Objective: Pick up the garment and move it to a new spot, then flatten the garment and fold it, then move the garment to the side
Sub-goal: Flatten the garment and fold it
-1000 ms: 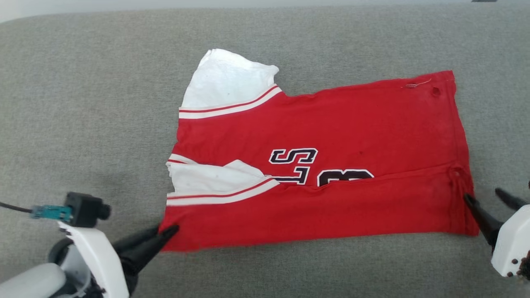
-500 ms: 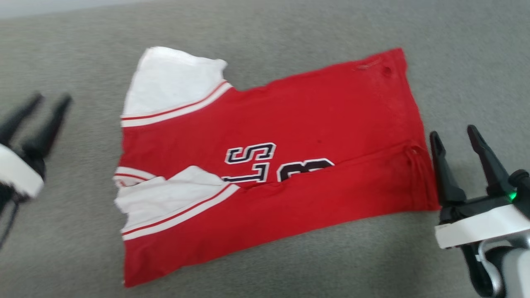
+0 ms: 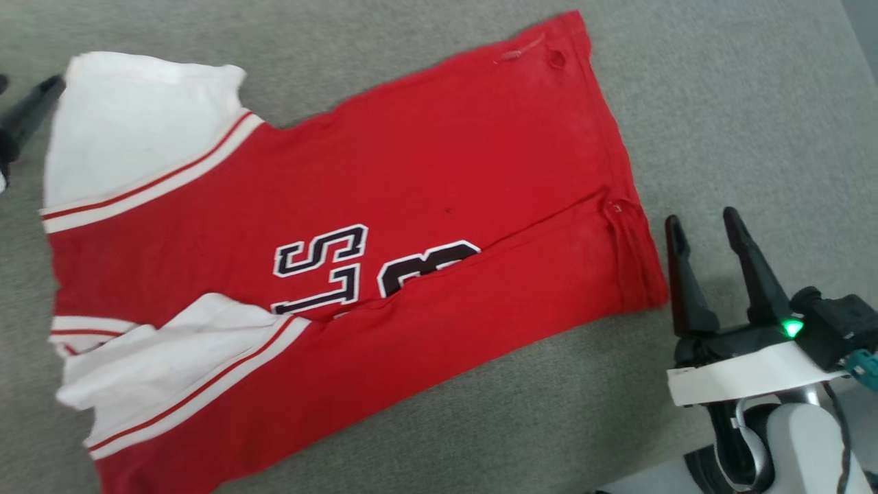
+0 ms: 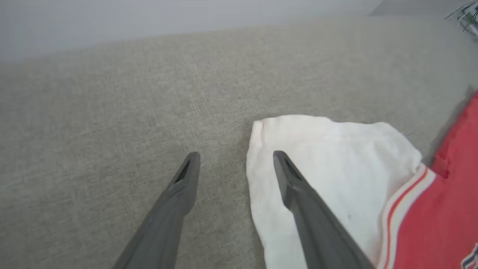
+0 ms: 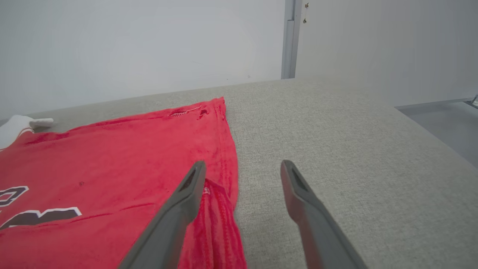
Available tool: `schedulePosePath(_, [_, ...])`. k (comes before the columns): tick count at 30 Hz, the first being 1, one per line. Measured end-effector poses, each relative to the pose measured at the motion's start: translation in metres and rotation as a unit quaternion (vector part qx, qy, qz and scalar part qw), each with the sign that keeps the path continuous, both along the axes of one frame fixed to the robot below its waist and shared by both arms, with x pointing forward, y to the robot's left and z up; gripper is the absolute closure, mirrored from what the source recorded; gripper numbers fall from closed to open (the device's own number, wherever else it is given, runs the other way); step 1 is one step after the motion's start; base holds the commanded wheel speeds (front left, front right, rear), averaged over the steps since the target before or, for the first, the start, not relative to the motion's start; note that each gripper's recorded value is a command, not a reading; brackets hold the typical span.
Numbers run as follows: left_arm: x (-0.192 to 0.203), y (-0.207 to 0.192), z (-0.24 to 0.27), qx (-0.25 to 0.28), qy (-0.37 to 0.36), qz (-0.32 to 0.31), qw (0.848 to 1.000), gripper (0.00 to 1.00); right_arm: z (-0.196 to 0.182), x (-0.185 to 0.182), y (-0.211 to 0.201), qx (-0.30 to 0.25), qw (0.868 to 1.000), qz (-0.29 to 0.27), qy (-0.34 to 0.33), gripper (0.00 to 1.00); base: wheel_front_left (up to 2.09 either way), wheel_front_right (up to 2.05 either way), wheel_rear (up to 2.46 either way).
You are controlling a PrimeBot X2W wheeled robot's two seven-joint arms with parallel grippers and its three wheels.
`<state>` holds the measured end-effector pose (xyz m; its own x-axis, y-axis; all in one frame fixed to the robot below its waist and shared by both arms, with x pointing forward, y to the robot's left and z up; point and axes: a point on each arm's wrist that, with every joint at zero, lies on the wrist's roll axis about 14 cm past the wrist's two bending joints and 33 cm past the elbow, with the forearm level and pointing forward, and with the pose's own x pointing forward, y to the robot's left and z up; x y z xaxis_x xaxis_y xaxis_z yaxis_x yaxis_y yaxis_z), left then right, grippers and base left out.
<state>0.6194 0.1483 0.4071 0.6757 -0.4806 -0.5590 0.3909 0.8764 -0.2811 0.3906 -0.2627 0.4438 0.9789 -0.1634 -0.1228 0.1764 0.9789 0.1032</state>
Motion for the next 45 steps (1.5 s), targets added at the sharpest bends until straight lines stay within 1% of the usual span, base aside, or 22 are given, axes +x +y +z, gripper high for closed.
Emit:
schedulePosePath(2, [0.0, -0.001, -0.017, 0.025, 0.043, -0.013, 0.999, 0.0, -0.005, -0.001, -0.001, 0.0, 1.0, -0.003, 0.008, 0.0, 0.0, 0.0, 0.0])
schedulePosePath(5, [0.001, -0.003, -0.032, 0.041, 0.092, -0.024, 0.995, 0.0, -0.009, -0.001, -0.003, 0.0, 1.0, -0.007, 0.013, 0.0, 0.0, 0.0, 0.0])
schedulePosePath(9, [0.0, -0.017, -0.034, 0.018, 0.137, -0.035, 0.99, 0.01, -0.01, 0.0, -0.006, -0.004, 1.0, -0.011, 0.014, 0.0, 0.0, 0.0, 0.0])
schedulePosePath(10, [-0.001, -0.019, -0.034, 0.015, 0.144, -0.04, 0.989, 0.24, -0.01, 0.0, -0.006, -0.004, 1.0, -0.011, 0.014, 0.0, 0.0, 0.0, 0.0])
schedulePosePath(11, [-0.004, -0.021, -0.034, 0.013, 0.151, -0.045, 0.987, 0.41, -0.01, 0.0, -0.006, -0.005, 1.0, -0.01, 0.014, 0.0, 0.0, 0.0, 0.0])
schedulePosePath(12, [-0.006, -0.022, -0.034, 0.013, 0.157, -0.05, 0.986, 0.55, -0.01, 0.001, -0.006, -0.006, 1.0, -0.01, 0.013, 0.0, 0.0, 0.0, 0.0])
schedulePosePath(13, [-0.008, -0.023, -0.033, 0.015, 0.161, -0.056, 0.985, 0.64, -0.009, 0.002, -0.006, -0.009, 1.0, -0.006, 0.013, 0.0, 0.0, 0.0, 0.0])
schedulePosePath(14, [-0.01, -0.024, -0.032, 0.016, 0.16, -0.06, 0.985, 0.87, -0.008, 0.005, -0.005, -0.012, 1.0, -0.002, 0.012, 0.0, 0.0, 0.0, 0.0])
schedulePosePath(15, [-0.01, -0.025, -0.032, 0.018, 0.157, -0.063, 0.985, 1.0, -0.007, 0.008, -0.004, -0.014, 1.0, 0.004, 0.013, 0.0, 0.0, 0.0, 0.0])
schedulePosePath(19, [-0.01, -0.027, -0.034, 0.022, 0.137, -0.068, 0.988, 1.0, -0.01, 0.028, 0.008, -0.017, 0.998, 0.041, 0.034, 0.0, 0.0, 0.0, 0.0])
schedulePosePath(22, [-0.009, -0.034, -0.033, 0.015, 0.124, -0.072, 0.99, 1.0, -0.01, 0.053, 0.011, -0.03, 0.995, 0.074, 0.061, 0.0, 0.0, 0.0, 0.0])
schedulePosePath(25, [-0.009, -0.036, -0.032, 0.018, 0.11, -0.078, 0.991, 1.0, -0.014, 0.081, 0.016, -0.049, 0.987, 0.112, 0.103, 0.0, 0.0, 0.0, 0.0])
schedulePosePath(26, [-0.01, -0.039, -0.031, 0.015, 0.101, -0.081, 0.991, 1.0, -0.017, 0.098, 0.021, -0.056, 0.98, 0.134, 0.135, 0.0, 0.0, 0.0, 0.0])
schedulePosePath(31, [-0.017, -0.044, -0.028, 0.004, 0.089, -0.085, 0.992, 1.0, -0.02, 0.136, 0.023, -0.043, 0.966, 0.155, 0.204, 0.0, 0.0, 0.0, 0.0])
schedulePosePath(34, [-0.023, -0.044, -0.026, -0.004, 0.087, -0.085, 0.993, 1.0, -0.029, 0.149, 0.029, -0.031, 0.951, 0.168, 0.258, 0.0, 0.0, 0.0, 0.0])
schedulePosePath(36, [-0.027, -0.043, -0.025, -0.009, 0.086, -0.083, 0.993, 1.0, -0.033, 0.156, 0.028, -0.019, 0.942, 0.166, 0.29, 0.0, 0.0, 0.0, 0.0])
schedulePosePath(40, [-0.031, -0.04, -0.024, -0.011, 0.085, -0.081, 0.993, 1.0, -0.041, 0.166, 0.025, -0.016, 0.925, 0.16, 0.344, 0.0, 0.0, 0.0, 0.0])
schedulePosePath(43, [-0.033, -0.039, -0.024, -0.012, 0.083, -0.081, 0.993, 1.0, -0.05, 0.166, 0.022, -0.01, 0.913, 0.151, 0.378, 0.0, 0.0, 0.0, 0.0])
schedulePosePath(45, [-0.034, -0.04, -0.023, -0.021, 0.083, -0.079, 0.993, 1.0, -0.054, 0.167, 0.026, -0.006, 0.91, 0.153, 0.385, 0.0, 0.0, 0.0, 0.0])
